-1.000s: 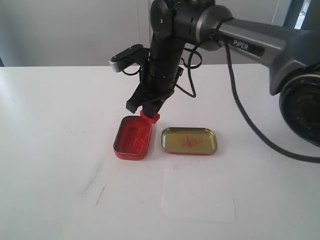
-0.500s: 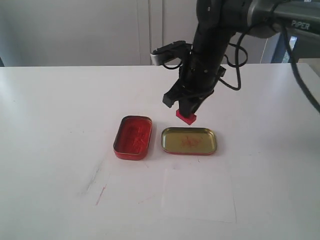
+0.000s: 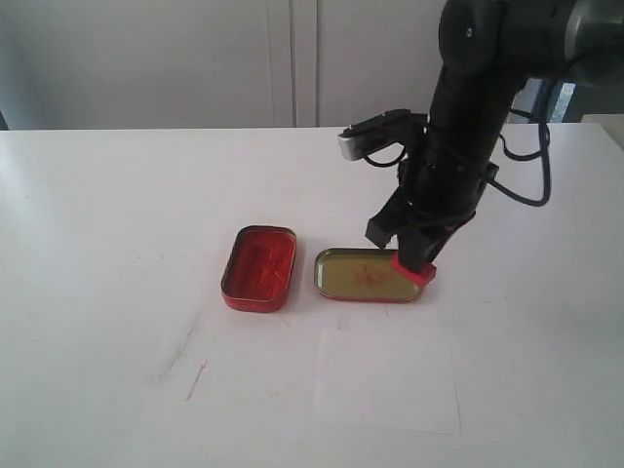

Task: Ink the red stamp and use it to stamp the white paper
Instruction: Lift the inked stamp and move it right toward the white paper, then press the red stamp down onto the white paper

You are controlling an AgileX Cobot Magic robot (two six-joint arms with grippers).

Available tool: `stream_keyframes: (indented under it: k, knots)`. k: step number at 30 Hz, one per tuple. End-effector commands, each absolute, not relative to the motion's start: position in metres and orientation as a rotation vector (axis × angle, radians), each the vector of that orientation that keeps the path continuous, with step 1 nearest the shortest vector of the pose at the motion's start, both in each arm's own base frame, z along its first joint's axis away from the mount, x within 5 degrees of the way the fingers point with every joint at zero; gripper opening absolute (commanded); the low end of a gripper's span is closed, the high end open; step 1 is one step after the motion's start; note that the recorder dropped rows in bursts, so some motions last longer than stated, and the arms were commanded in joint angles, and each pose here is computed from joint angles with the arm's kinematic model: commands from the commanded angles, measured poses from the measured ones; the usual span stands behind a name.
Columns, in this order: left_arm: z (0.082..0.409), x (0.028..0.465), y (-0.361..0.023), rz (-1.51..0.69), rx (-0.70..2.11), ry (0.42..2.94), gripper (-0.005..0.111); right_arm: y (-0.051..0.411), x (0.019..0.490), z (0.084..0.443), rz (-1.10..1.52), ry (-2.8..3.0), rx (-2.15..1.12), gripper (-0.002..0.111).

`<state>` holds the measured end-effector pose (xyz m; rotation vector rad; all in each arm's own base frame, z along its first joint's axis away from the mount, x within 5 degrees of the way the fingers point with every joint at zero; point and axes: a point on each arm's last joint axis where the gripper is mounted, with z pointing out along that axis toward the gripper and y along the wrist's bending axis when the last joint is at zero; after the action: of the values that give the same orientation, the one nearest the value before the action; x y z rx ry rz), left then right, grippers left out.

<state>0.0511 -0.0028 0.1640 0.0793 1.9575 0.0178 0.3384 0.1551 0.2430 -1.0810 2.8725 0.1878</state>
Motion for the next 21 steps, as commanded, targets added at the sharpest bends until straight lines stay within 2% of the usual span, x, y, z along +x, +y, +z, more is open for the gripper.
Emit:
stream_keyframes:
  k: [1, 13, 21]
  knots:
    - [0.165, 0.051, -0.003, 0.012, 0.082, 1.951, 0.0, 0.144, 0.319, 0.243, 0.182, 2.897, -1.082, 0.0]
    - [0.165, 0.051, -0.003, 0.012, 0.082, 1.951, 0.0, 0.136, 0.284, 0.22, 0.188, 2.919, -1.121, 0.0]
    - [0.165, 0.051, -0.003, 0.012, 0.082, 1.951, 0.0, 0.167, 0.271, 0.211, 0.183, 2.76, -1.289, 0.0]
